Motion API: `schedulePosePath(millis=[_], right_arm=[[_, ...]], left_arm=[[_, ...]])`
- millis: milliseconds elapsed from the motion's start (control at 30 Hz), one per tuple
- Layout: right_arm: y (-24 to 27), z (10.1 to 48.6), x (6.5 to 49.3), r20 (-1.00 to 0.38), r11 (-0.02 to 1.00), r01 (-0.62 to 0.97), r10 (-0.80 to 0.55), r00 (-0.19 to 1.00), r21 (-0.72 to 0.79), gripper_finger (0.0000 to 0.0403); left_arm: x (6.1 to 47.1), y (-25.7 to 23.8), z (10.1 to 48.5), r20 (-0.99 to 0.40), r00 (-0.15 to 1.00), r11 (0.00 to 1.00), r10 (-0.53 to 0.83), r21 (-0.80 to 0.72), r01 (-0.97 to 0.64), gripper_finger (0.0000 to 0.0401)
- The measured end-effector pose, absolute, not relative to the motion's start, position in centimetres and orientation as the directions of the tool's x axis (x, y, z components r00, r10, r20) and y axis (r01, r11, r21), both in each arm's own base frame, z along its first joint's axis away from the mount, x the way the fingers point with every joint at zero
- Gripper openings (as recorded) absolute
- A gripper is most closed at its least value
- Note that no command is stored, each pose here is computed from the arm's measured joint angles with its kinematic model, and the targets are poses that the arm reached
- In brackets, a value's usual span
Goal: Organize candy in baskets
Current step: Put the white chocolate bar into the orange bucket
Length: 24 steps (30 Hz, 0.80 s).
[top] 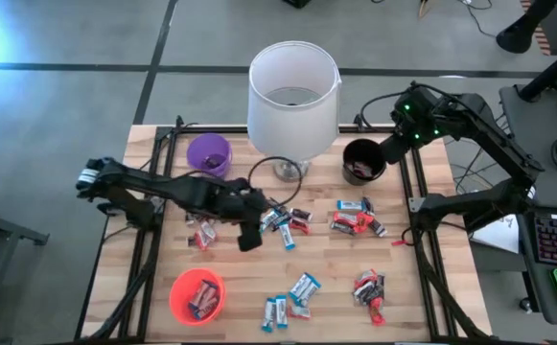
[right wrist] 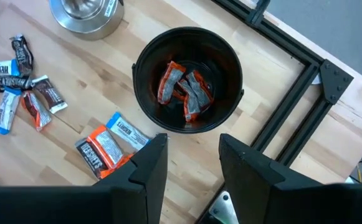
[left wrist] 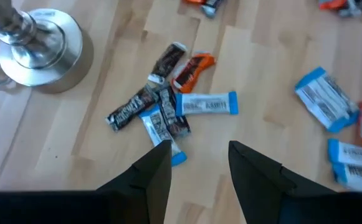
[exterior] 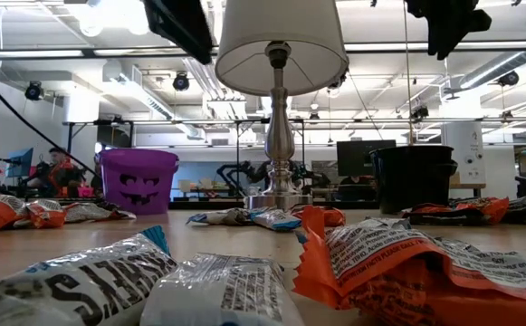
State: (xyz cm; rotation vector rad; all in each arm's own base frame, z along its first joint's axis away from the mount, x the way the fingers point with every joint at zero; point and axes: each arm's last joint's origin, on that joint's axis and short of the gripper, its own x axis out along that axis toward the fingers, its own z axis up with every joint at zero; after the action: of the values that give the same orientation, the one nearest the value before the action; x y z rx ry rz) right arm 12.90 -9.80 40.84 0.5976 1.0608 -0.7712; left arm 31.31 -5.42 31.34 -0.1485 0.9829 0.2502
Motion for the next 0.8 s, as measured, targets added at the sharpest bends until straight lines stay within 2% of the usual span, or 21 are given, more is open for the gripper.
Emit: schedulePosePath(millis=[133,233,400,667,800], right_arm=[[-9.8,40.8,12.9,-0.923,0.601,0.797,-0.265,0.279,0.069,0.0137],[-9.8,40.8,12.9,-0.923,0.601,0.796,-0.265,0.279,0.069,0.0137],[-9.8,40.8,12.9,-0.923,0.607,0.792,-0.265,0.279,0.066,0.0137],[-9.8,40.8,12.9,-0.923,0.623,0.780,-0.265,0.279,0.057,0.0137],[-9.8,40.8,12.9,-0.923,0.623,0.780,-0.265,0.279,0.057,0.0137]], left_arm=[[33.4,-4.9,30.8,-0.846,0.507,0.925,0.164,-0.047,-0.377,0.0141],[34.5,-4.4,29.4,-0.869,0.460,0.815,0.181,-0.129,-0.565,0.0141],[35.8,-4.5,27.1,-0.898,0.395,0.634,0.193,-0.193,-0.748,0.0141],[37.8,-5.0,23.5,-0.921,0.337,0.406,0.193,-0.238,-0.882,0.0141],[39.3,-5.5,21.8,-0.929,0.364,0.380,0.061,-0.315,-0.870,0.0141]])
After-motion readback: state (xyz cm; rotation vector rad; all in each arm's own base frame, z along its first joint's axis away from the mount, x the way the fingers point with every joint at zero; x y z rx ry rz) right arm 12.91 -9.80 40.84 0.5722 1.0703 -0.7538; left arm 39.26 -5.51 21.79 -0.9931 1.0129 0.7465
